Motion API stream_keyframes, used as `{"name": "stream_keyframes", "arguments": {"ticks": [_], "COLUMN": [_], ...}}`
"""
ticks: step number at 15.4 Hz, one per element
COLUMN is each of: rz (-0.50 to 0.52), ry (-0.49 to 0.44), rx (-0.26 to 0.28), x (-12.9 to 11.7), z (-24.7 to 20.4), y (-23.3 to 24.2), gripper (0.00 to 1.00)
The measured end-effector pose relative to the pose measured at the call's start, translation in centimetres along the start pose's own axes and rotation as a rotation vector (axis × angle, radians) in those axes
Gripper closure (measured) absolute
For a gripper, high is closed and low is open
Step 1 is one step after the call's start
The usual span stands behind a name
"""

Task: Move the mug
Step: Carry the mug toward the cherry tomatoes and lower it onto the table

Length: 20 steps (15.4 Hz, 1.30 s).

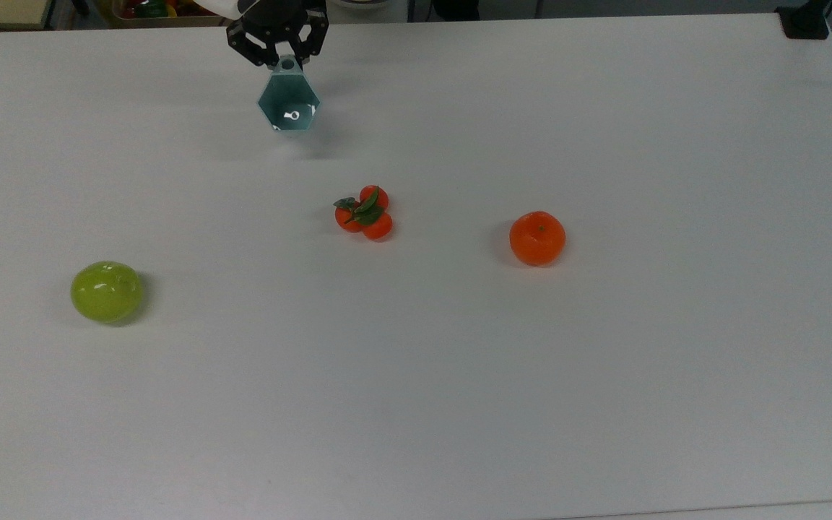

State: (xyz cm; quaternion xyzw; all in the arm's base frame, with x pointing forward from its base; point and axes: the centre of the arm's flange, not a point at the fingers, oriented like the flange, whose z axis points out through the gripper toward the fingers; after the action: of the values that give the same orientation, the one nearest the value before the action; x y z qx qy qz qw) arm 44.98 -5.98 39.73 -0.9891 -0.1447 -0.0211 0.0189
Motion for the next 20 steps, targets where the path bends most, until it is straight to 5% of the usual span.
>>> {"name": "stream_keyframes", "arguments": {"ticks": [20], "rz": [-0.018], "ry": [0.058], "rx": [-0.032], "x": [-0.6], "z": [2.8], "y": [-0.3], "gripper": [0.76]}}
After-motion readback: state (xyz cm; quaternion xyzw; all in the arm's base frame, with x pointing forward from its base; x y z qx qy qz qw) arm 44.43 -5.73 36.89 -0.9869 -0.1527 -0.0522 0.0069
